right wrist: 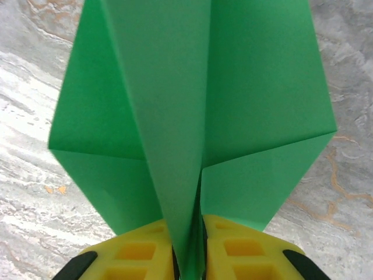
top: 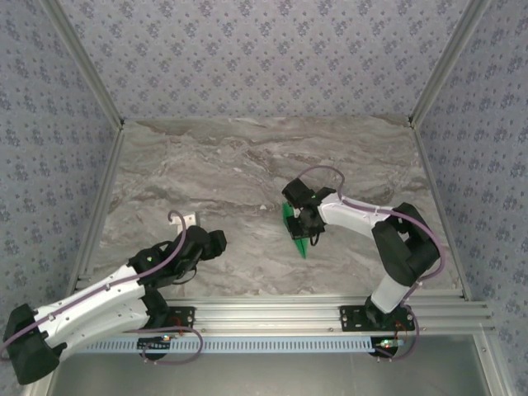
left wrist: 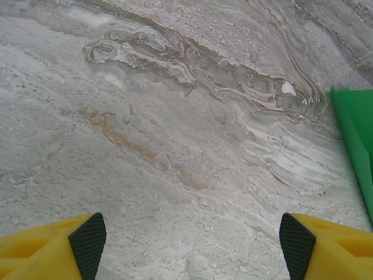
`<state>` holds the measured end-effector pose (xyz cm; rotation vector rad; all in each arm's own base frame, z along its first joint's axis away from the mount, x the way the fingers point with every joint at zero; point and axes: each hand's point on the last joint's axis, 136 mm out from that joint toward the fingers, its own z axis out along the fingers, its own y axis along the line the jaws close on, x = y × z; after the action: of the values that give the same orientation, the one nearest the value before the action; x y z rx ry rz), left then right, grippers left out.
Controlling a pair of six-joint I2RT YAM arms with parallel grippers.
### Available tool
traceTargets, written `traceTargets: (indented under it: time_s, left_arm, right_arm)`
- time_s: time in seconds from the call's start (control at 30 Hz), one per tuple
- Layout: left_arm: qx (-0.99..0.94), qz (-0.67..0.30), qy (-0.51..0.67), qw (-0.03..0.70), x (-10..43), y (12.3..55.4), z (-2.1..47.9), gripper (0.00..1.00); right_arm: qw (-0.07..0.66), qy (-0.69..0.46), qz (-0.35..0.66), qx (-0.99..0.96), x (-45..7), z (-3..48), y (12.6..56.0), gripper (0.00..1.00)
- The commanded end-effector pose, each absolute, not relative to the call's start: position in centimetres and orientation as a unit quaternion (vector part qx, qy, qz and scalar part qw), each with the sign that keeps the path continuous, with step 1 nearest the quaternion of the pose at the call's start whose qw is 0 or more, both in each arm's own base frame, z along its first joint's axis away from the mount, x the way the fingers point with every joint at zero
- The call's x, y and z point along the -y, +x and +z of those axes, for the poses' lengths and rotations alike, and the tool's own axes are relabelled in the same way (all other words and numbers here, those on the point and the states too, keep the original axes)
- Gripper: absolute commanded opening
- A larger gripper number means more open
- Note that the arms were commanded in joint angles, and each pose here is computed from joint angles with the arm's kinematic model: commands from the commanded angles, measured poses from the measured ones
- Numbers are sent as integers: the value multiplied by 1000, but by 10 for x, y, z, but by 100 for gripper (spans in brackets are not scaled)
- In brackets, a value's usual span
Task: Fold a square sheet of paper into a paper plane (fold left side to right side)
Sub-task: Move the paper plane to the center of the table.
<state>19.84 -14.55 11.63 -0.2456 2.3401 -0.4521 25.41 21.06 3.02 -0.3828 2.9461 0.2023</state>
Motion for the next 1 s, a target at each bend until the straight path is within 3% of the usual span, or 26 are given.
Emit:
traceTargets:
  time_s: [0.0, 0.3, 0.4, 0.6, 0.87, 0.97]
  left_arm:
    - [-900, -193, -98, 379, 152, 205, 138, 81]
    - [-900, -194, -95, 378, 154, 206, 139, 81]
    - [-900, -196, -91, 379, 156, 206, 141, 81]
    - [-897, -228, -58, 373, 173, 205, 146, 82]
    - [-897, -277, 16, 343, 212, 201, 149, 98]
    - [-901, -278, 25, 332, 219, 201, 147, 98]
  right_arm:
    - [79, -134, 54, -986, -205, 25, 255, 22]
    - [71, -135, 52, -987, -207, 12, 257, 21]
    - [79, -133, 61, -986, -213, 20, 268, 17]
    - [106, -96, 65, -988, -214, 53, 322, 13]
    - [115, -17, 27, -993, -200, 55, 399, 13]
    - [113, -11, 5, -994, -195, 53, 415, 14]
